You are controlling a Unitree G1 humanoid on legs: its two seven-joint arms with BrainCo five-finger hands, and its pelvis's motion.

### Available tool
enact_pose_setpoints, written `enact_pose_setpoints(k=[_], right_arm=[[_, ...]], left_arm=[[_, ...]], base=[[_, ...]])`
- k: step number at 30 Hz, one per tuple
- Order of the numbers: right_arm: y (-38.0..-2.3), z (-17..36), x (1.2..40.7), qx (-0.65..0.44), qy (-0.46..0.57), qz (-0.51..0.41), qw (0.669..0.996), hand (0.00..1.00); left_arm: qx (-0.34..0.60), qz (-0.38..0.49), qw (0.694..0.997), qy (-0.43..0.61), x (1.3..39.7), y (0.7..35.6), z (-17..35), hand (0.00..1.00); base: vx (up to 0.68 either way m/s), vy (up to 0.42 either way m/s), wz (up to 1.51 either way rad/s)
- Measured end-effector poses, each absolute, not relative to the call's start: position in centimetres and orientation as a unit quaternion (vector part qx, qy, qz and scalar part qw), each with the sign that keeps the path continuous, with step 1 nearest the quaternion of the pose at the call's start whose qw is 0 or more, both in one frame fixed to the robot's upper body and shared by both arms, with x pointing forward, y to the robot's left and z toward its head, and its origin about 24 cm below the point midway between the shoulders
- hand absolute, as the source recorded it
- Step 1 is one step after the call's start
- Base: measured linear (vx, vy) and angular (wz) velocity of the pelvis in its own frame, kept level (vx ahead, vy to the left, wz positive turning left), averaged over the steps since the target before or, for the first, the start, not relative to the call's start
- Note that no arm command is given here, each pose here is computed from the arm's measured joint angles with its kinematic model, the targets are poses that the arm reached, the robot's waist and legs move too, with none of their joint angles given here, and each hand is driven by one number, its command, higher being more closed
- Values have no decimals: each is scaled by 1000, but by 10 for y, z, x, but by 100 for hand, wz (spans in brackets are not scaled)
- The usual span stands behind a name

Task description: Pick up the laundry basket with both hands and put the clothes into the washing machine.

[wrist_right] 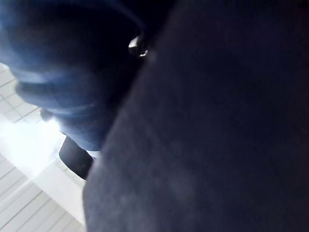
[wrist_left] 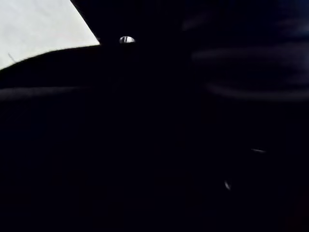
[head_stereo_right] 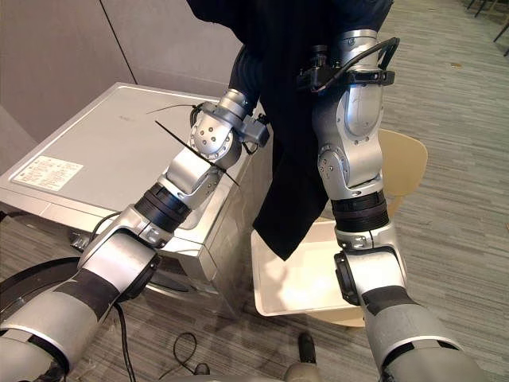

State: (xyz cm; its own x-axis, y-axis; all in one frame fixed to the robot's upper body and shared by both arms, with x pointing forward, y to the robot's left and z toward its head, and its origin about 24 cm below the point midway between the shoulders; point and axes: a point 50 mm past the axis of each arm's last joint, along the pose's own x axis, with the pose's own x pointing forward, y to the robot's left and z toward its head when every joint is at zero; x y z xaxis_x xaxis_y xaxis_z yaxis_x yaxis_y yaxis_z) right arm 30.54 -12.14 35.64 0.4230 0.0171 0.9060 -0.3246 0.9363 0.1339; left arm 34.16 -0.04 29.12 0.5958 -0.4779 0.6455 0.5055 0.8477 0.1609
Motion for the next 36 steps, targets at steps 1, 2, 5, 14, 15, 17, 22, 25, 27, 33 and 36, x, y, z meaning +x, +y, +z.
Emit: enact_pose_setpoints(k=[1, 2, 5, 14, 15, 17, 22, 25, 27, 33, 36], right_arm=[[-121, 356, 305, 146, -527, 103, 831, 100], [-121, 356, 305, 147, -527, 104, 831, 100], [-121, 356, 305, 147, -527, 104, 831, 100], [-123, 356, 304, 143, -530, 103, 829, 0], [-128, 352, 303, 138, -530, 100, 831, 0], [-144, 343, 299, 124, -531, 82, 834, 0], [-223, 314, 278, 116, -536, -53, 835, 0], [-264, 291, 253, 99, -536, -134, 827, 0], [-281, 264, 236, 77, -510, -174, 839, 0], [-282, 186, 201, 117, -404, -184, 889, 0], [-277, 155, 180, 137, -353, -191, 906, 0]], left_arm=[[-23, -277, 892, -356, 341, -1, 293, 100], [-26, -279, 892, -356, 341, -1, 294, 100], [-29, -282, 891, -356, 340, -3, 294, 100], [-31, -288, 888, -357, 338, -5, 294, 100], [-29, -290, 887, -357, 338, -6, 294, 100], [-22, -292, 886, -358, 339, -3, 295, 100], [0, -273, 881, -387, 337, 29, 300, 100], [12, -240, 883, -403, 333, 61, 294, 100], [45, -204, 886, -413, 330, 92, 290, 100], [79, -131, 852, -500, 285, 157, 310, 100], [92, -76, 792, -598, 233, 192, 334, 100]], base=[[-13, 3, -15], [-8, 2, -13], [-8, 3, -10], [-6, 3, -6], [-4, 4, -5], [0, 0, 0], [4, 5, -8], [10, 5, -14], [-7, -2, -9], [-32, -1, -1], [-12, 1, 0]])
